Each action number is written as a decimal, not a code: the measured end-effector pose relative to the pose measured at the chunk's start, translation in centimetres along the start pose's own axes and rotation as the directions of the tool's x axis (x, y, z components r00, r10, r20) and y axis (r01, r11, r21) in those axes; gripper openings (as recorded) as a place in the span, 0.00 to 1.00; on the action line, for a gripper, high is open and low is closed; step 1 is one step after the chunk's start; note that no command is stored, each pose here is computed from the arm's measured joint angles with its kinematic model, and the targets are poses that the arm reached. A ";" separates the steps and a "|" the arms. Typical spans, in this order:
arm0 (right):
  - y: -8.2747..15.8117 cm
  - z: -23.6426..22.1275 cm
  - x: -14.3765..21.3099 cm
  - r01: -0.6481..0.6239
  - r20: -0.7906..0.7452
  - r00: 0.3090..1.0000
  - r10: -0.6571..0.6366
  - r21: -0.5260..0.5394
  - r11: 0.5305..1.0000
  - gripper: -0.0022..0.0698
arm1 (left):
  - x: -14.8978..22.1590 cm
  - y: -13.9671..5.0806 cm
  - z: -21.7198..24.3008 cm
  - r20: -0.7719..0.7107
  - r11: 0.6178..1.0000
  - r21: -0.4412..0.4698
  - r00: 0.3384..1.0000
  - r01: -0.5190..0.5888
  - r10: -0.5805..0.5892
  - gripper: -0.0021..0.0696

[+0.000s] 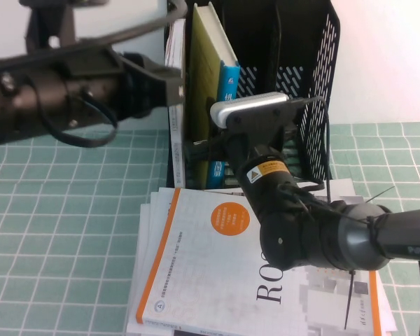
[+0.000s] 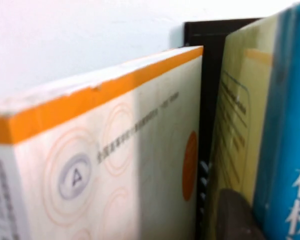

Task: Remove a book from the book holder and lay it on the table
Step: Pick up the right side book from the book shelf, then place the picked book on the book

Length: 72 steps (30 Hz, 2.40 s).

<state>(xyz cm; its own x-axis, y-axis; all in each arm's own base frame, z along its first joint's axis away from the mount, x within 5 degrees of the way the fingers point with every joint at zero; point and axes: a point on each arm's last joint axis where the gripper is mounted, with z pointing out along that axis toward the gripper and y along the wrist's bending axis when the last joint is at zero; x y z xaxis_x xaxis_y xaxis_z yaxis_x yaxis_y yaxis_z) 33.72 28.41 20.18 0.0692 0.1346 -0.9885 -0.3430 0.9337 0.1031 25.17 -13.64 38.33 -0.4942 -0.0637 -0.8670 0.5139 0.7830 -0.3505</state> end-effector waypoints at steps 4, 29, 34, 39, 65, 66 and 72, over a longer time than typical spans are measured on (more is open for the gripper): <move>0.1 -0.3 -2.0 0.015 -0.007 1.000 -0.015 -0.009 1.000 0.36 | -1.3 -1.3 -2.7 0.071 0.999 0.030 0.997 -0.028 0.026 0.03; -0.7 -9.3 -28.5 0.507 0.462 0.760 -0.457 0.019 0.862 0.32 | -3.0 -3.7 -9.1 0.182 0.968 0.009 0.952 -0.250 0.244 0.03; 0.0 -11.4 -28.7 0.688 0.393 0.703 -0.593 -0.165 0.707 0.32 | -2.8 -3.6 -9.7 0.092 0.974 -0.027 0.970 -0.224 0.226 0.03; 1.2 -13.2 -26.5 0.727 0.265 0.668 -0.695 -0.433 0.533 0.32 | -1.9 -2.2 -10.0 -0.037 0.977 -0.160 0.990 -0.143 0.139 0.03; 2.3 -18.0 -10.2 0.621 0.161 0.514 -0.842 -0.748 0.236 0.36 | 1.7 -0.6 -9.9 -0.284 0.959 -0.279 0.958 -0.052 -0.031 0.03; 2.4 -17.8 -10.0 0.616 0.149 0.525 -0.838 -0.746 0.252 0.36 | 1.7 -0.6 -9.8 -0.280 0.961 -0.274 0.959 -0.045 -0.034 0.03; 3.1 -16.7 -8.5 0.616 0.124 0.550 -0.826 -0.728 0.300 0.37 | 2.6 -0.4 -9.3 -0.294 0.965 -0.263 0.954 -0.020 -0.060 0.03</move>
<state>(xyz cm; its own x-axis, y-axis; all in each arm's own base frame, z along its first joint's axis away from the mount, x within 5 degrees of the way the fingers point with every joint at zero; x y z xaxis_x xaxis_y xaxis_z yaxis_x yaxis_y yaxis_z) 16.44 24.58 27.00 0.4378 -0.6562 -0.6146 -0.7427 0.1213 -0.6585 17.18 -8.41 39.51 -0.7086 0.0743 -0.7017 0.3217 0.9191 -0.2275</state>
